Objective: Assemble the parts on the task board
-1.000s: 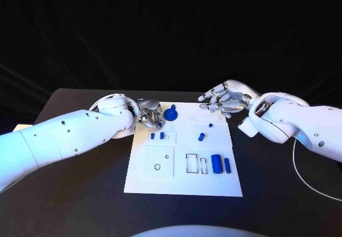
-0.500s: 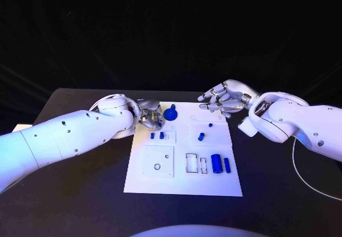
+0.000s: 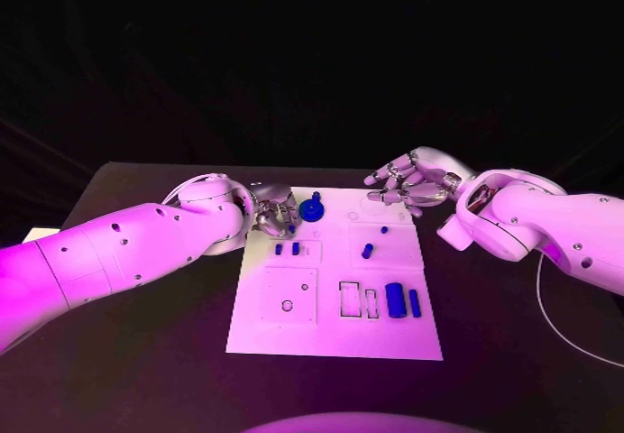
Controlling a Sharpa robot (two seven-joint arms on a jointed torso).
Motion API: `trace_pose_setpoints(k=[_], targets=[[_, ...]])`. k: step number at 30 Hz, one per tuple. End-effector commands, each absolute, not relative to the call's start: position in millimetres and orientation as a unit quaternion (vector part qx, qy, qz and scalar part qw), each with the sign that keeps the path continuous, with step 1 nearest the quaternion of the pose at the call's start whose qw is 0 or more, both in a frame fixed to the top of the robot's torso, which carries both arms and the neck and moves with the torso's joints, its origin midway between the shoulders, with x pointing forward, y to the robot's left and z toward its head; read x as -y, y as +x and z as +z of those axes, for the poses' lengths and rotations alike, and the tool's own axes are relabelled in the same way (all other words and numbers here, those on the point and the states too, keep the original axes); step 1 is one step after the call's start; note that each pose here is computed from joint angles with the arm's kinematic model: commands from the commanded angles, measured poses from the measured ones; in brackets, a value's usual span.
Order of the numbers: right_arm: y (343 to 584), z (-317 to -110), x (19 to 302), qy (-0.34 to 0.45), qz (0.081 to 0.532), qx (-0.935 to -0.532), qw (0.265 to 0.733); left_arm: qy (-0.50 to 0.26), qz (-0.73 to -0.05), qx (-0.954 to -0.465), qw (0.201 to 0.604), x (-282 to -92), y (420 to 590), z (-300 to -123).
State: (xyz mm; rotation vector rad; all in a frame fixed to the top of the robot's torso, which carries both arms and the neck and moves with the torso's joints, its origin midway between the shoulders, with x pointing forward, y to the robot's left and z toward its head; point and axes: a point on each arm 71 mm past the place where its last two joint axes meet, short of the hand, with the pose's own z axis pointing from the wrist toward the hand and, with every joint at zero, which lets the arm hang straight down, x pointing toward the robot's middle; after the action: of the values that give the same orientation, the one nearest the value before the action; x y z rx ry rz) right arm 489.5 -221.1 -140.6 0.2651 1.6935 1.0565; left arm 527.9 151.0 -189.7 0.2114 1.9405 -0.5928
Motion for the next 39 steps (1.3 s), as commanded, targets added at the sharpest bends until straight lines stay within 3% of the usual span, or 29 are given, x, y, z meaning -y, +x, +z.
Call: trace_pose_setpoints(k=[1, 13, 17, 24, 32, 39], targets=[[490.4, -144.8, 224.2, 0.083, 0.411, -0.732, 0.538, 0.086, -0.245, -0.811, 0.524, -154.3, 526.6, -192.4], [498.9, -157.3, 244.8, -0.029, 0.272, -0.762, 0.587, 0.059, -0.256, -0.810, 0.524, -176.8, 521.8, -184.5], [497.5, -162.7, 243.2, -0.089, 0.226, -0.750, 0.616, -0.002, -0.308, -0.789, 0.531, -191.5, 521.8, -175.3], [494.1, -169.0, 233.3, -0.152, 0.188, -0.731, 0.638, -0.136, -0.416, -0.710, 0.552, -215.8, 525.1, -159.4], [490.4, -177.5, 218.2, -0.195, 0.167, -0.726, 0.638, -0.374, -0.541, -0.597, 0.461, -233.7, 520.2, -156.1], [489.9, -184.7, 209.3, -0.208, 0.162, -0.732, 0.628, -0.430, -0.572, -0.564, 0.411, -232.9, 512.8, -157.6]])
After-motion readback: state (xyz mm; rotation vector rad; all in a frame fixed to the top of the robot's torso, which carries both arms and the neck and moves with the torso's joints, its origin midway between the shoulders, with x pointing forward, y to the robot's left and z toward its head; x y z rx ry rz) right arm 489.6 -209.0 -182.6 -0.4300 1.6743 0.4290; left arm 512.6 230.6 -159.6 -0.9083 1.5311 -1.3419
